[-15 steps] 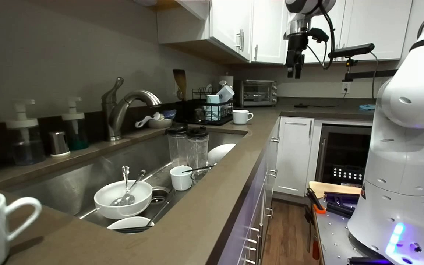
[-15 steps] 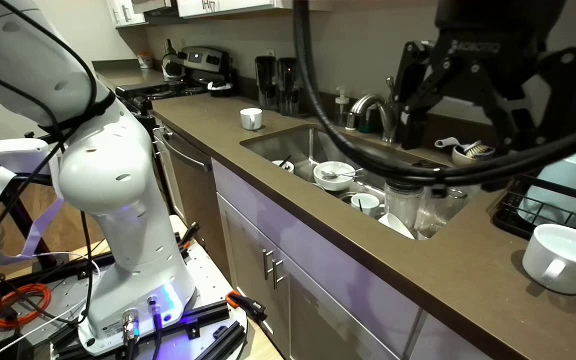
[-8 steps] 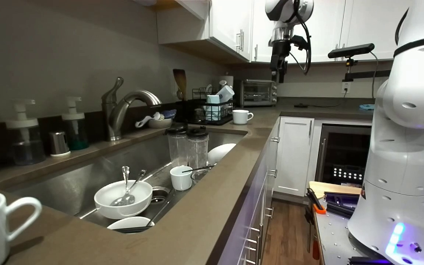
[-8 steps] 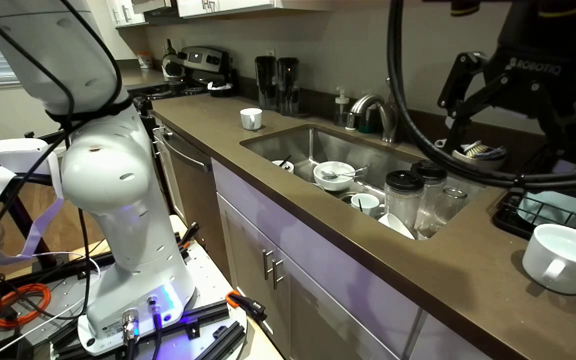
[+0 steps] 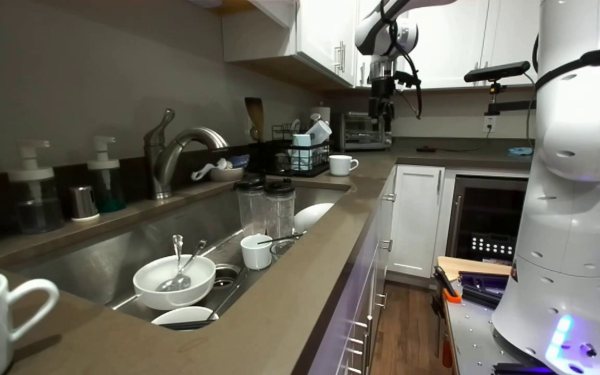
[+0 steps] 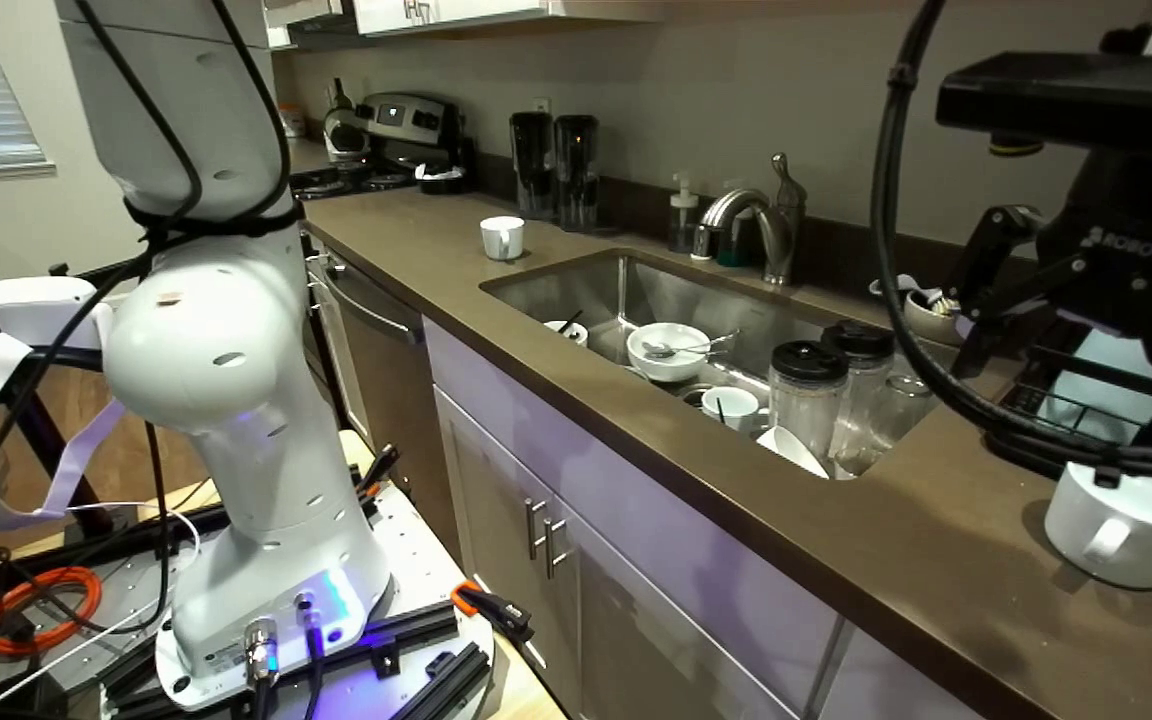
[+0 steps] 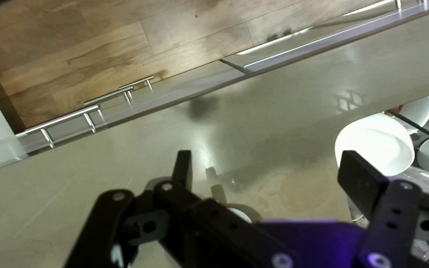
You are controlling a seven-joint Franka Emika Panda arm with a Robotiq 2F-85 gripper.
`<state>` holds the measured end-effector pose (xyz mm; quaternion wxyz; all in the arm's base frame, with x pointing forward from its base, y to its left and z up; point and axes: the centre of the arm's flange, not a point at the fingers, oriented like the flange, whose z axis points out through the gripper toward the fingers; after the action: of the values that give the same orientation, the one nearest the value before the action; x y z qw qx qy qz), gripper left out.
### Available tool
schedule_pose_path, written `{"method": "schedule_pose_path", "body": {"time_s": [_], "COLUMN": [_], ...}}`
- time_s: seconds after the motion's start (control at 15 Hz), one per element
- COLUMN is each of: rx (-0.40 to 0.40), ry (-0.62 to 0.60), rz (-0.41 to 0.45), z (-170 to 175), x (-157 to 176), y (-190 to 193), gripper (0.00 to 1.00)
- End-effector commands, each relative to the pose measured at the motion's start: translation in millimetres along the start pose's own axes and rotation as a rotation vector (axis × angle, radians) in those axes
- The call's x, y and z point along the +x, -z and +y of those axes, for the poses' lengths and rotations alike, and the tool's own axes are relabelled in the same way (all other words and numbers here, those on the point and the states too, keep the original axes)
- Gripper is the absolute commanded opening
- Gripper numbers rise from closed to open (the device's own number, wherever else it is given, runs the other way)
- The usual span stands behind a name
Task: Pick the white cup and pour its contents into the sink
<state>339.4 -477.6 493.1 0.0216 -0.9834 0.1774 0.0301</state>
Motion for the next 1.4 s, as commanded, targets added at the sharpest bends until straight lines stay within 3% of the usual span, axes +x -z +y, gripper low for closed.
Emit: {"method": "schedule_pose_path", "body": {"time_s": [0.0,0.2,0.27,0.73,1.33], "rx": [-0.008,0.006,-0.010,-0.006,-0.023], "ry": [0.014,0.011,-0.009,-0.004,0.091], "rz": [0.017,0.010,-0.002,-0.006,0.043], "z": [19,23,10,10,2], "x": [27,41,26,30,58], "y": [-6,-16,-16,-21,-58], "gripper": [1.00,1.00,1.00,1.00,1.00]}}
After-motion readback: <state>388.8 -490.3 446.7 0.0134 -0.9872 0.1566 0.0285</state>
